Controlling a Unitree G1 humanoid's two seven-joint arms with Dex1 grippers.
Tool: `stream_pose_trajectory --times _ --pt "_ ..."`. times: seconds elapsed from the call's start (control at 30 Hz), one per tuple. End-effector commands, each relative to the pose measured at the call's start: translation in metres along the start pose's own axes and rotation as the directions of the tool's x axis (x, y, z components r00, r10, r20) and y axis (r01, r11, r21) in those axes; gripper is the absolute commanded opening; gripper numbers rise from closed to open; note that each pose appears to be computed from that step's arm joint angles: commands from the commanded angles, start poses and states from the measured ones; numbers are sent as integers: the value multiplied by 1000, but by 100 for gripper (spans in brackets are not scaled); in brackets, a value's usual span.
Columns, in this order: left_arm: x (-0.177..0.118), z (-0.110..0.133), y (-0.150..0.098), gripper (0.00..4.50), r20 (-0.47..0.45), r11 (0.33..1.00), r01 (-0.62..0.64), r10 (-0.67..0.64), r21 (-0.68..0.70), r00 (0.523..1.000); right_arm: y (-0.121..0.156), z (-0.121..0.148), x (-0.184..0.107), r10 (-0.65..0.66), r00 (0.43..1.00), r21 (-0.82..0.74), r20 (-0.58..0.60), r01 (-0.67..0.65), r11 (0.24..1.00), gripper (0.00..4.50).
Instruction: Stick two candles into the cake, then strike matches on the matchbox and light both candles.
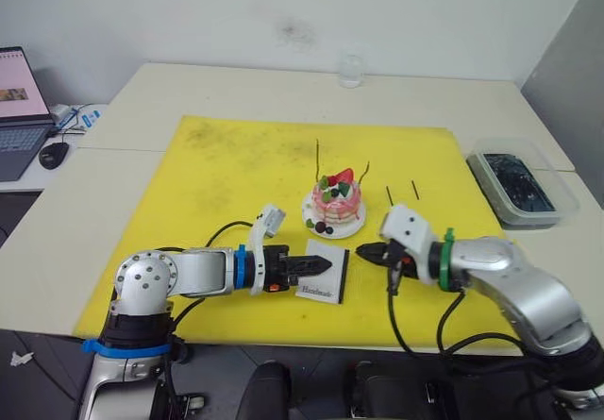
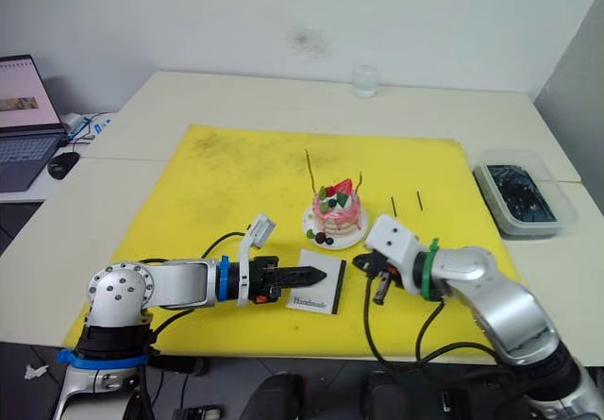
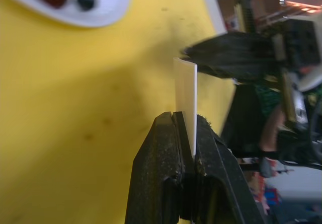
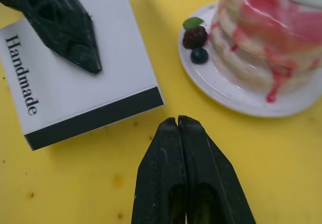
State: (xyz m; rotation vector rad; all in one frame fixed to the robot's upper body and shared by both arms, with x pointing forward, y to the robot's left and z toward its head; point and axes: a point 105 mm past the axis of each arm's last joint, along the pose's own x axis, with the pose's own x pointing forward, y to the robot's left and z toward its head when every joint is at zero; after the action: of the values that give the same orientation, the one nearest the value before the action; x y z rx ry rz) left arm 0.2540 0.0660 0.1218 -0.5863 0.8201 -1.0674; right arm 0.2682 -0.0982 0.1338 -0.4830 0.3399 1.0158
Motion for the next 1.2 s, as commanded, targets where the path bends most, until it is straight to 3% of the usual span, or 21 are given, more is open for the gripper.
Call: stream_pose_trajectory --times 0.03,0.3,0.57,0.93,1.2 --pt "12 -3 0 2 4 999 7 -7 -37 1000 3 5 -10 8 1000 -16 13 -8 1000 0" --pt "22 -22 25 2 -33 991 -67 63 -116 997 14 -15 5 37 998 -12 -53 -38 999 0" --pt "22 -28 30 2 -43 991 -80 76 -103 996 25 -28 13 67 994 -9 -92 -68 998 0" --pt "24 -26 28 318 -32 993 -72 69 -97 997 31 -36 12 80 991 -27 -109 -83 996 0" --pt "25 -27 29 318 -50 993 -74 70 -90 996 33 -33 16 86 993 -19 -83 -88 996 0"
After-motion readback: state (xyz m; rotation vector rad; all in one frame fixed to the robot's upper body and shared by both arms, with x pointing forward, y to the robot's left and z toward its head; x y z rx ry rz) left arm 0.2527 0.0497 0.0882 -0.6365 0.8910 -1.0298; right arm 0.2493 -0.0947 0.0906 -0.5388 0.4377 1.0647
